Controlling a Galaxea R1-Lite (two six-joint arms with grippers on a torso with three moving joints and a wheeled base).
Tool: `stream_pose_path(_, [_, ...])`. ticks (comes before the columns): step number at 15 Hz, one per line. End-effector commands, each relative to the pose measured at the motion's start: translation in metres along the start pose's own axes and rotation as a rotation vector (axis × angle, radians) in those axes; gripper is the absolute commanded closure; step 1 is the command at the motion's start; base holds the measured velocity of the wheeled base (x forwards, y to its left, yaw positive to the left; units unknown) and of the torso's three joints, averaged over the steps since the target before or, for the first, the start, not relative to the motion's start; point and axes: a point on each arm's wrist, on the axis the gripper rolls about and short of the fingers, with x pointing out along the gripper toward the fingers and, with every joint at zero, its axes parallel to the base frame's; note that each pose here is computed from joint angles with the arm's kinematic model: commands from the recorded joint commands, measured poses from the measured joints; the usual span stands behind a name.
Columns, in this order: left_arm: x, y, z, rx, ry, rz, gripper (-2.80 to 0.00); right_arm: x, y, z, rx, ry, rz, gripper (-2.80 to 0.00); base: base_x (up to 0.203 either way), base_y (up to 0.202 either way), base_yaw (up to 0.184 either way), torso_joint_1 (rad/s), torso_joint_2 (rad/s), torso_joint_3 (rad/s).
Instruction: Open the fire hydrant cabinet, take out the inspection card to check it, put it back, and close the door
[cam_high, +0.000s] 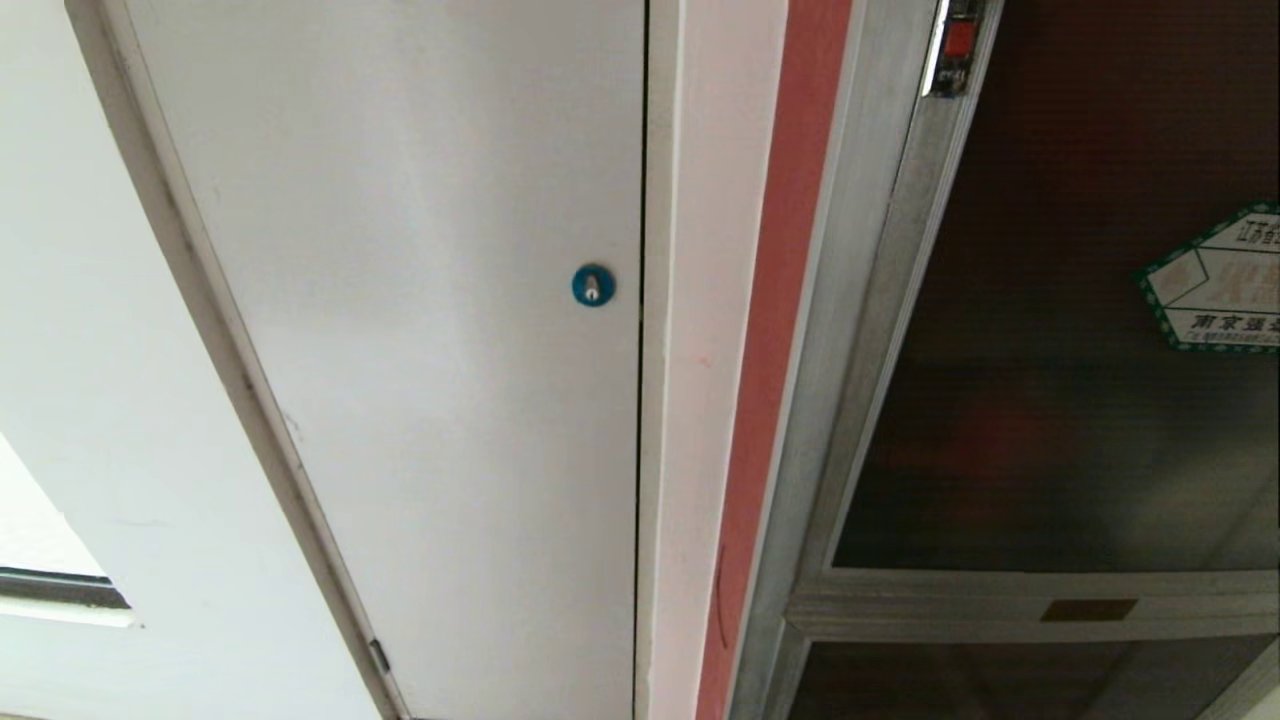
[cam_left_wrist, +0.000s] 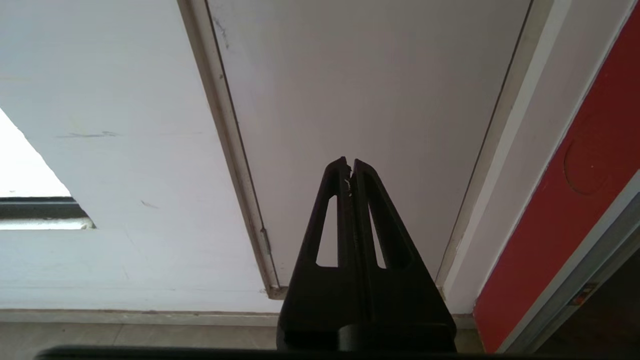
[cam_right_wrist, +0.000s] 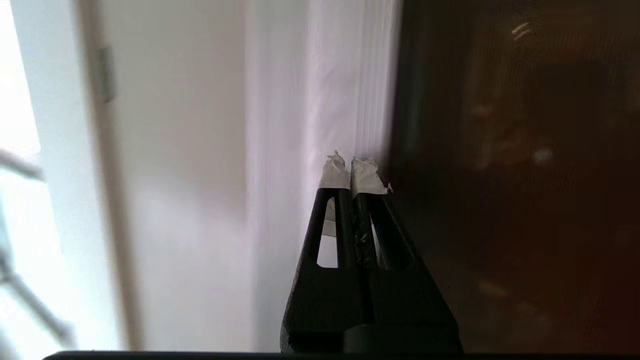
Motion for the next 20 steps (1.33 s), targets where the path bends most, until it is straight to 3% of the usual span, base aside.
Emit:
stream_pose_path(1, [0.0,0.0,0.0,0.0,0.0,0.0,0.0,-0.019,0.007,0.011,0.003,-0.015,0.033,0.0,0.0,0.0,0.0,0.0,0.0,0.0])
stream_pose_path(6, [0.0,0.0,0.0,0.0,0.0,0.0,0.0,-0.034,0.01,-0.009,0.036,0.136,0.111,0.0,0.0,0.0,0.0,0.0,0.0,0.0])
stream_pose_path(20, [0.0,0.0,0.0,0.0,0.0,0.001,0.0,-0.02,-0.008,-0.051,0.048,0.26,0.06,0.0,0.0,0.0,0.0,0.0,0.0,0.0])
